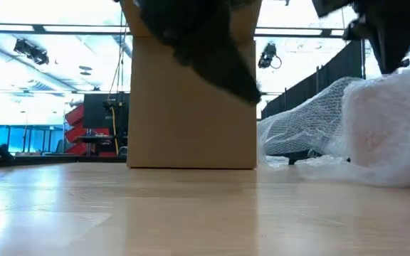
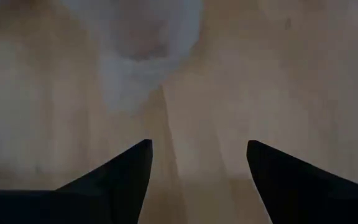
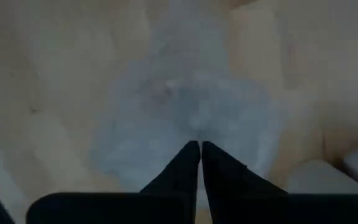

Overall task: Wrap mug
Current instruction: Wrap the orange cup with the bubble wrap

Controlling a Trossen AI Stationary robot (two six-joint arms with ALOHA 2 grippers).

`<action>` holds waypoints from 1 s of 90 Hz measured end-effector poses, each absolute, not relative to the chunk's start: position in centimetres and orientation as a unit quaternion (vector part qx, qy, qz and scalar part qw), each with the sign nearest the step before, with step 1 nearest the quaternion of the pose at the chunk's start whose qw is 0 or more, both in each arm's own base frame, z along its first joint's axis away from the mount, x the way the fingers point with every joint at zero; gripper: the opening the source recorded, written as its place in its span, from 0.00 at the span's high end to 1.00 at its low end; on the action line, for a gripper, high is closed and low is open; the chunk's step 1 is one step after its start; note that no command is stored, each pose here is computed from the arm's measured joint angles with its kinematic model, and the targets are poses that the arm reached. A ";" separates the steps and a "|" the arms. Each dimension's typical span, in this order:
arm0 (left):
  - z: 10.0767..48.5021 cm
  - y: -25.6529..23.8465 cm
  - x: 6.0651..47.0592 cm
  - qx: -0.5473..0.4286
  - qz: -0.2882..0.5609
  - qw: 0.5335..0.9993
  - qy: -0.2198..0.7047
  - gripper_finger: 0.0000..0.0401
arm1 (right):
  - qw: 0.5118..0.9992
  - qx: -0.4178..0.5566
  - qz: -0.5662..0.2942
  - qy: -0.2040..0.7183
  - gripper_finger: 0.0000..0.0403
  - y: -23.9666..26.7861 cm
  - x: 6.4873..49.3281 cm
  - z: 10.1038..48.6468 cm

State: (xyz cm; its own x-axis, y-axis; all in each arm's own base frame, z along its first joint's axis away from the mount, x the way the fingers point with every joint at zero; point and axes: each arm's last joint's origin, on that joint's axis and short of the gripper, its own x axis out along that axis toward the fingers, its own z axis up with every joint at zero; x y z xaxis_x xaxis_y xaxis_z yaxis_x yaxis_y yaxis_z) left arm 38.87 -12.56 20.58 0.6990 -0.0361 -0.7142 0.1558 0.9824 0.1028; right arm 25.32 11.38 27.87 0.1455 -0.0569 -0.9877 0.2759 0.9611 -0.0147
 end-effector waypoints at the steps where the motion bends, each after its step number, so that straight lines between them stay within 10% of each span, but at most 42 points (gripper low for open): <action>1: 20.5 -12.5 38.8 0.075 -0.051 0.918 0.385 0.38 | 0.755 0.086 -0.110 0.641 1.00 11.4 25.4 28.0; 50: 19.5 -12.5 38.2 0.086 -0.050 0.908 0.408 0.38 | 0.730 0.149 -0.149 0.650 1.00 9.1 24.3 18.6; 90: 19.5 -12.5 38.3 0.107 -0.058 0.907 0.404 0.38 | 0.714 0.202 -0.157 0.651 1.00 9.1 23.8 28.4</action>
State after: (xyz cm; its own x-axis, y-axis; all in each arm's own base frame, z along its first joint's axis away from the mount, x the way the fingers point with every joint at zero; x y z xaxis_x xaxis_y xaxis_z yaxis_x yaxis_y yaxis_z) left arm 38.28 -12.48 19.54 0.6667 -0.0195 -0.7451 0.1916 0.9705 0.1461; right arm 23.82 9.09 28.44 0.1021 0.0398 -0.9940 0.4870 0.8693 0.0849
